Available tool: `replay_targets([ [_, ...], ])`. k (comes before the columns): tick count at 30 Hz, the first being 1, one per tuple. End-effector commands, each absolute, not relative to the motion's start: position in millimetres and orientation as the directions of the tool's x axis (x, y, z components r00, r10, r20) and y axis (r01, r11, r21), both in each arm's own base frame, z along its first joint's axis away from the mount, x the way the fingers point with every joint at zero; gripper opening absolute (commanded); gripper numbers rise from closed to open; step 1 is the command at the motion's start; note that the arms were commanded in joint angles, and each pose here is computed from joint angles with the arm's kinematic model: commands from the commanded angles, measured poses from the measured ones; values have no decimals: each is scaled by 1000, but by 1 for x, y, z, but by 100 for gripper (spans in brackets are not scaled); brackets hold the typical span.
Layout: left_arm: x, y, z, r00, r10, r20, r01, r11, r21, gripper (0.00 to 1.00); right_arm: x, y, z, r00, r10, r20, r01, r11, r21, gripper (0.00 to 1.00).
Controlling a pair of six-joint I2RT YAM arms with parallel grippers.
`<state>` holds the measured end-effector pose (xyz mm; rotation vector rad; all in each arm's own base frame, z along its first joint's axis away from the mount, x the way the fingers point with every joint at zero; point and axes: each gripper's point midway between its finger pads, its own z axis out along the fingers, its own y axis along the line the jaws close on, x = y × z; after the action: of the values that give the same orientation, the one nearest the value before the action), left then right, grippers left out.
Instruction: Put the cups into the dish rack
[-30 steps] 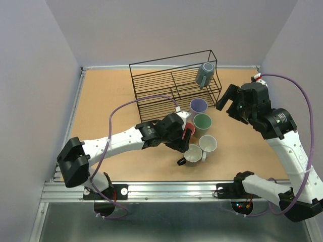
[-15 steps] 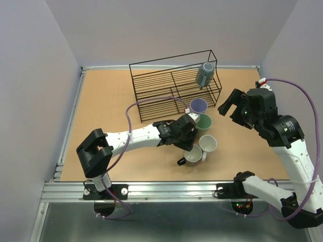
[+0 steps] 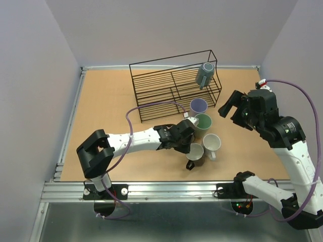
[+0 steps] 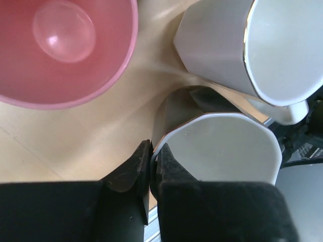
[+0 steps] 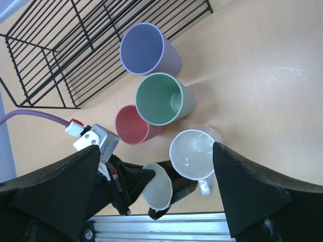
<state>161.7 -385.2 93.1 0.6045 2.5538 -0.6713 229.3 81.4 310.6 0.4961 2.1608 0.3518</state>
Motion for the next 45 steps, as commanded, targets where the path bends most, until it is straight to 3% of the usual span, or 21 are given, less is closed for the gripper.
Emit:
replay_targets([
  [1, 157, -385, 126, -811, 237, -535, 495, 765, -412, 0, 227, 86, 307, -561, 447, -696, 194, 889, 415, 97],
  [11, 157, -338, 179, -784, 139, -605, 444, 806, -391, 0, 228, 101, 316, -569, 466, -678, 136, 866, 480, 97],
  [15, 166, -316, 243, -731, 0, -682, 424, 783, -455, 0, 226, 138, 351, -575, 475, -666, -62, 786, 615, 98],
  [20, 185, -290, 333, -646, -237, -725, 440, 661, -608, 0, 216, 185, 419, -547, 549, -632, -355, 531, 769, 100],
  [23, 200, -264, 381, -580, -386, -717, 451, 581, -677, 0, 212, 198, 434, -575, 550, -606, -409, 449, 795, 100],
  [30, 177, -260, 480, -539, -527, -657, 652, 234, -721, 0, 199, 234, 472, -643, 472, -603, -583, 210, 785, 100],
  [36, 172, -258, 500, -592, -601, -537, 664, 14, -748, 0, 201, 241, 478, -663, 457, -593, -598, 152, 787, 100],
  [45, 180, -264, 492, -629, -619, -471, 644, -76, -761, 0, 204, 249, 486, -678, 446, -584, -614, 93, 784, 100],
])
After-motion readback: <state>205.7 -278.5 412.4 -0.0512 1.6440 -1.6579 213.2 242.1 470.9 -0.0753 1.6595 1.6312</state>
